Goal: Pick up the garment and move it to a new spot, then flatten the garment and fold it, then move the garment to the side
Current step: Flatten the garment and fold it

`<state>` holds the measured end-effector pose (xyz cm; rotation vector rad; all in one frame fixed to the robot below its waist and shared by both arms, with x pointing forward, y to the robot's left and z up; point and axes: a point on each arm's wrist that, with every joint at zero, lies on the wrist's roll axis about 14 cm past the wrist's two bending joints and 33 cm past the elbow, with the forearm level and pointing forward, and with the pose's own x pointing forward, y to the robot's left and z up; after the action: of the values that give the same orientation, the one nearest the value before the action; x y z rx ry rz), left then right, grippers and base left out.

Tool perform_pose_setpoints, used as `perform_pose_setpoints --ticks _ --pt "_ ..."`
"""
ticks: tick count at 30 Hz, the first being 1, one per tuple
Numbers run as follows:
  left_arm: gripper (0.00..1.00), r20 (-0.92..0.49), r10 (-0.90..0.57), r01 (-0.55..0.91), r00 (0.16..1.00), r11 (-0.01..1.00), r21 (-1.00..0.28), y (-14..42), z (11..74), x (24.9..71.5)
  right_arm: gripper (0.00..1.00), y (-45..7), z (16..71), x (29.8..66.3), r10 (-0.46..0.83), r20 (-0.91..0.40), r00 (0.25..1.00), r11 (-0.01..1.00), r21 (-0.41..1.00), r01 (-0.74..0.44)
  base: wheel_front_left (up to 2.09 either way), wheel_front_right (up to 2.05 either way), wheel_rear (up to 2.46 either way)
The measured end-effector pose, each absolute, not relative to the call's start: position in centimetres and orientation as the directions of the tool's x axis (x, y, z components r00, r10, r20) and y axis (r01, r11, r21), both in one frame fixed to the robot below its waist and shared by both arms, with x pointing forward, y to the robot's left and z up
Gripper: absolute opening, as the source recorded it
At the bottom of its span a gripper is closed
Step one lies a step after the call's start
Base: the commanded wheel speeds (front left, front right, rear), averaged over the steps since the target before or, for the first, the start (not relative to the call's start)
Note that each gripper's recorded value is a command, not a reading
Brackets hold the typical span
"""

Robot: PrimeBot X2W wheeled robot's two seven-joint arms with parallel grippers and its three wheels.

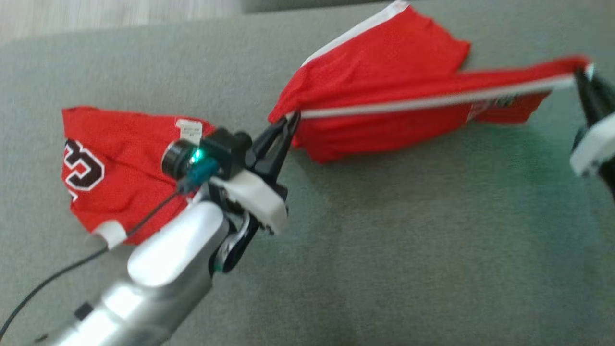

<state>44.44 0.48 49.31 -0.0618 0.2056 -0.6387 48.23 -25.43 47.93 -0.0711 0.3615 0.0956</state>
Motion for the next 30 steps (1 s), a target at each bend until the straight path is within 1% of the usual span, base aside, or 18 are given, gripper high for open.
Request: perform_pose_setpoints --ticks 5,10,14,22,28,29,30 --pt "0.0 -0.213 -0.545 0.535 0.811 0.838 -0.104 1.8 47.7 46.8 0.0 -23.3 48.6 53.1 0.108 -0.333 0.937 0.985 -0.094 -0.147 0.0 0.0 0.0" --pt "0.0 -0.255 -0.503 0.494 0.826 0.863 -0.102 2.9 46.0 48.6 0.0 -20.7 47.7 58.0 0.14 -0.351 0.926 0.973 -0.125 -0.195 0.0 0.0 0.0" --pt "0.0 -0.289 -0.479 0.467 0.829 0.877 -0.112 3.4 44.4 49.4 0.0 -18.7 46.1 61.2 0.159 -0.383 0.91 0.964 -0.138 -0.226 0.0 0.0 0.0" --pt "0.0 -0.318 -0.439 0.428 0.841 0.898 -0.107 4.6 42.3 51.2 0.0 -15.8 41.3 64.9 0.189 -0.445 0.876 0.95 -0.144 -0.278 0.0 0.0 0.0" --pt "0.0 -0.331 -0.429 0.42 0.84 0.902 -0.102 4.9 41.1 51.8 0.0 -15.1 39.0 66.1 0.194 -0.47 0.861 0.948 -0.136 -0.287 0.0 0.0 0.0" --pt "0.0 -0.33 -0.426 0.418 0.842 0.903 -0.101 5.0 41.0 52.0 0.49 -14.9 38.8 66.3 0.196 -0.47 0.861 0.947 -0.137 -0.29 0.0 0.0 0.0" --pt "0.0 -0.334 -0.424 0.416 0.842 0.904 -0.099 5.1 40.8 52.1 1.0 -14.8 38.7 66.6 0.198 -0.464 0.864 0.948 -0.133 -0.289 0.0 0.0 0.0"
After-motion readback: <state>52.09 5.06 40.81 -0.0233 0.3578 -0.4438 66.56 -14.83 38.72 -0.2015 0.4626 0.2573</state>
